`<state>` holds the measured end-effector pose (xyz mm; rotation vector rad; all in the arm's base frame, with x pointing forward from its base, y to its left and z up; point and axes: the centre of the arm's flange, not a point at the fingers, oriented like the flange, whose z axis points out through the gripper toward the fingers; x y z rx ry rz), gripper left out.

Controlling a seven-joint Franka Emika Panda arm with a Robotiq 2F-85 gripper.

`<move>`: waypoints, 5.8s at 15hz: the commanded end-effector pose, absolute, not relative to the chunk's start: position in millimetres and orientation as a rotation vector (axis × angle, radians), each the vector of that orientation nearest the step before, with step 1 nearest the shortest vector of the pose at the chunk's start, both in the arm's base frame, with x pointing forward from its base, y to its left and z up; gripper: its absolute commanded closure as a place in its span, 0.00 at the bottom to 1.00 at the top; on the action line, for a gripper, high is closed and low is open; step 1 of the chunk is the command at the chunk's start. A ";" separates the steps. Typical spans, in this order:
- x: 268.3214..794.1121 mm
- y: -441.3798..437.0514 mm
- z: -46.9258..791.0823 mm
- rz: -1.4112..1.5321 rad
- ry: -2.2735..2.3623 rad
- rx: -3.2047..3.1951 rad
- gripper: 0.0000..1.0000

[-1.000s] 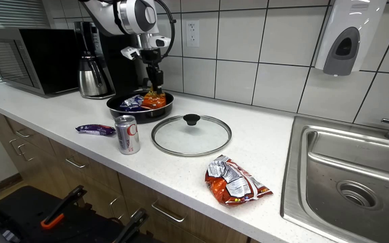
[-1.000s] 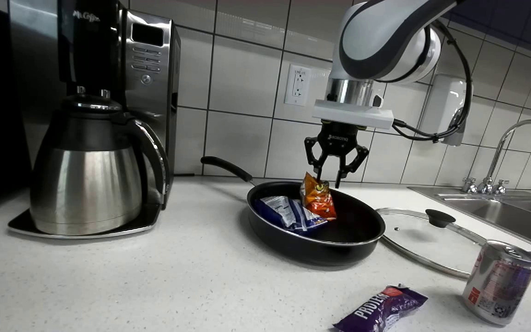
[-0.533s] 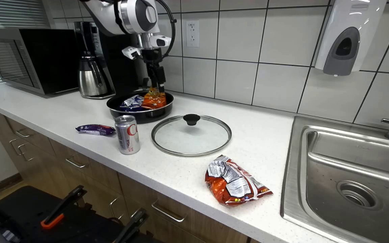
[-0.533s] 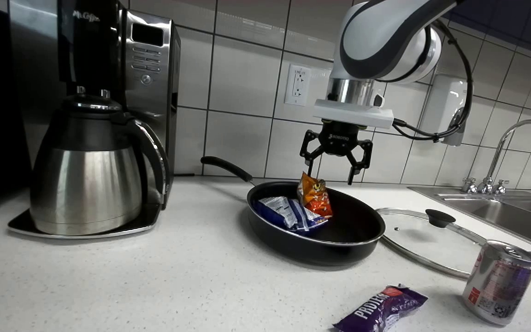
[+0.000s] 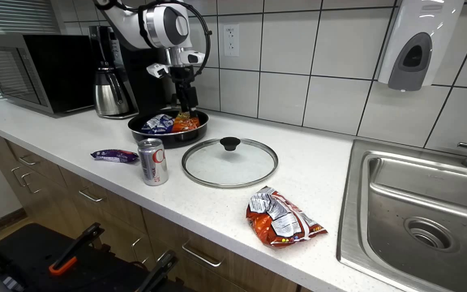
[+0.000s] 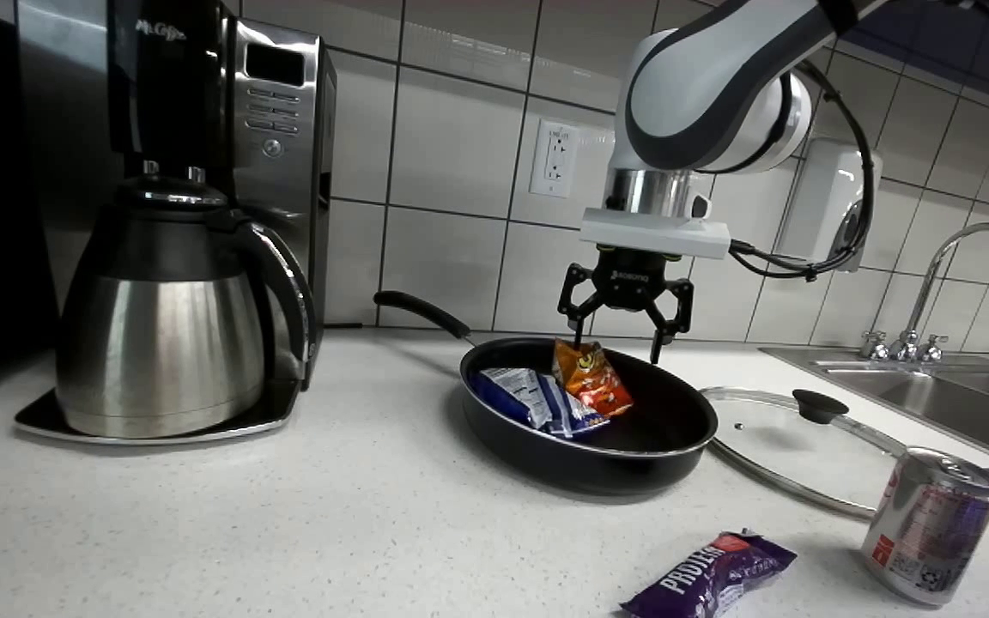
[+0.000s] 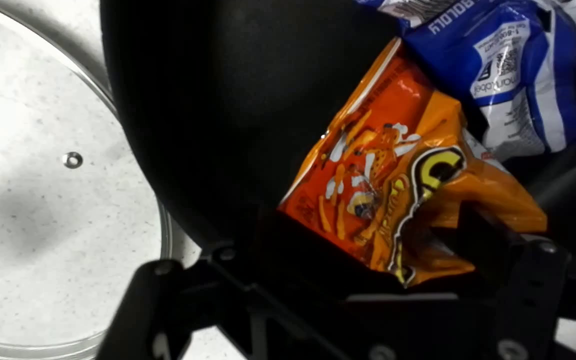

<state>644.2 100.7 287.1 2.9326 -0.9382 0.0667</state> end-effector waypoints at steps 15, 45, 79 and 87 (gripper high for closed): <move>630.4 54.7 350.3 0.143 -1.047 2.900 0.00; 389.9 -173.2 383.2 0.164 -1.892 2.530 0.00; 333.3 -290.6 313.5 0.055 -2.413 2.041 0.00; 337.6 -293.3 287.3 -0.006 -2.410 2.028 0.00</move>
